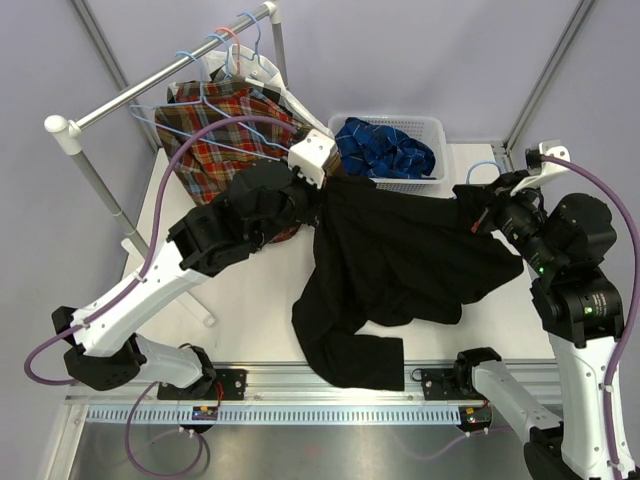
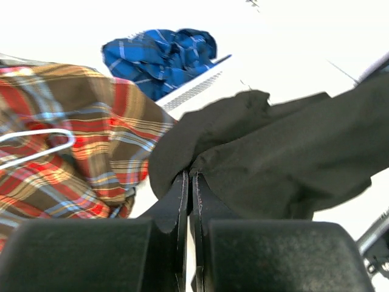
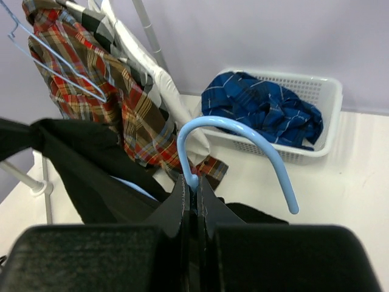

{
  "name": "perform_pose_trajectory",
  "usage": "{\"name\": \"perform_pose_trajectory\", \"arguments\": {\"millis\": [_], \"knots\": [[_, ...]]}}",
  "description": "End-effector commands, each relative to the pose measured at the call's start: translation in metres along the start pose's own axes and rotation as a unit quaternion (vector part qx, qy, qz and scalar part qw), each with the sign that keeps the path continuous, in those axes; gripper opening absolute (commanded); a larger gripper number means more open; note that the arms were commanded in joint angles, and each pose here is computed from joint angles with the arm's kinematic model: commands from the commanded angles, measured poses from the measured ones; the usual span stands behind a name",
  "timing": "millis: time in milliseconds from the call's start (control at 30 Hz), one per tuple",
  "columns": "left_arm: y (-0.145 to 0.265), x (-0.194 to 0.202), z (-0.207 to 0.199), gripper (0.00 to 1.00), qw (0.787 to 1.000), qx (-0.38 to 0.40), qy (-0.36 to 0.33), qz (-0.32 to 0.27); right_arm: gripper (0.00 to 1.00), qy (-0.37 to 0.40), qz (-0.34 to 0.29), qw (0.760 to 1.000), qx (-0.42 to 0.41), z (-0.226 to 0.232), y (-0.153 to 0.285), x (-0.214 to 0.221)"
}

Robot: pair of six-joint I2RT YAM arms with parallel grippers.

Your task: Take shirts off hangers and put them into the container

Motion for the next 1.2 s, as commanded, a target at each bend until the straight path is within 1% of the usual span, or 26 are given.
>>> {"name": "perform_pose_trajectory", "arguments": {"millis": [0, 100, 133, 167, 233, 267, 333, 400, 433, 500, 567, 633, 700, 733, 767, 800, 833, 900, 933, 967, 1033, 1167], "knots": [[0.008, -0.011, 0.023, 0.00, 0.997, -0.069, -0.001, -0.018, 0.00, 0.002, -0.054, 0.998, -0.006, 0.004, 0.011, -0.010], [0.002, 0.002, 0.014, 0.00, 1.000, -0.026, 0.016, 0.003, 0.00, -0.023, -0.079, 0.996, 0.039, 0.001, 0.016, -0.018], [0.001, 0.008, 0.009, 0.00, 0.999, -0.002, 0.029, 0.014, 0.00, -0.035, -0.087, 0.993, 0.070, -0.003, 0.015, -0.022], [-0.003, 0.020, 0.006, 0.00, 0.999, 0.008, 0.030, 0.032, 0.00, -0.040, -0.095, 0.991, 0.085, -0.004, 0.017, -0.026], [0.002, 0.027, 0.003, 0.00, 0.998, 0.034, 0.046, 0.036, 0.00, -0.050, -0.109, 0.986, 0.120, -0.009, 0.017, -0.030], [0.001, 0.036, 0.002, 0.00, 0.997, 0.037, 0.048, 0.048, 0.00, -0.052, -0.116, 0.984, 0.126, -0.009, 0.016, -0.032], [0.014, 0.035, 0.003, 0.00, 0.996, 0.050, 0.061, 0.033, 0.00, -0.053, -0.121, 0.982, 0.139, -0.012, 0.015, -0.034], [0.020, 0.034, 0.004, 0.00, 0.996, 0.058, 0.068, 0.018, 0.00, -0.048, -0.113, 0.983, 0.139, -0.012, 0.012, -0.035], [0.030, 0.029, 0.007, 0.00, 0.996, 0.062, 0.071, -0.003, 0.00, -0.040, -0.101, 0.985, 0.136, -0.014, 0.006, -0.032], [0.038, 0.021, 0.009, 0.00, 0.995, 0.066, 0.072, -0.027, 0.00, -0.037, -0.085, 0.986, 0.136, -0.017, 0.000, -0.024], [0.043, 0.015, 0.009, 0.00, 0.994, 0.075, 0.064, -0.038, 0.00, -0.039, -0.088, 0.987, 0.127, -0.017, -0.003, -0.018], [0.041, 0.018, 0.005, 0.00, 0.992, 0.102, 0.062, -0.028, 0.00, -0.049, -0.098, 0.989, 0.104, -0.012, -0.003, -0.020], [0.030, 0.027, -0.005, 0.01, 0.988, 0.139, 0.068, -0.002, 0.00, -0.051, -0.113, 0.989, 0.081, -0.008, -0.003, -0.028], [0.025, 0.034, -0.011, 0.06, 0.986, 0.149, 0.073, 0.013, 0.00, -0.051, -0.124, 0.989, 0.067, -0.004, -0.002, -0.038], [0.019, 0.038, -0.016, 0.14, 0.985, 0.154, 0.073, 0.023, 0.00, -0.049, -0.130, 0.988, 0.062, -0.002, -0.001, -0.043], [0.017, 0.042, -0.022, 0.42, 0.982, 0.172, 0.070, 0.029, 0.00, -0.046, -0.136, 0.988, 0.057, -0.001, 0.000, -0.048], [0.013, 0.050, -0.025, 0.53, 0.980, 0.179, 0.070, 0.040, 0.00, -0.036, -0.148, 0.987, 0.046, 0.003, 0.003, -0.058], [0.011, 0.052, -0.027, 0.68, 0.979, 0.187, 0.075, 0.034, 0.00, -0.028, -0.158, 0.986, 0.038, 0.005, 0.006, -0.067], [0.010, 0.056, -0.027, 0.83, 0.979, 0.186, 0.074, 0.036, 0.00, -0.022, -0.166, 0.985, 0.034, 0.007, 0.009, -0.074], [0.010, 0.056, -0.026, 0.89, 0.979, 0.185, 0.072, 0.032, 0.00, -0.020, -0.169, 0.985, 0.030, 0.008, 0.010, -0.077], [0.011, 0.057, -0.023, 0.99, 0.982, 0.172, 0.065, 0.029, 0.00, -0.017, -0.178, 0.984, 0.021, 0.011, 0.012, -0.085], [0.017, 0.060, -0.010, 0.99, 0.985, 0.159, 0.070, 0.022, 0.00, -0.018, -0.190, 0.982, 0.007, 0.015, 0.014, -0.092]]}}
Point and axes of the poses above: each gripper's point midway between its finger pads, its own y axis back along the fingers, its own z axis along the line the jaws close on, x = y × z, the point moved 10 cm from there along y, back along the fingers, and after that the axes turned 2 degrees about y, right-handed, at the moved point
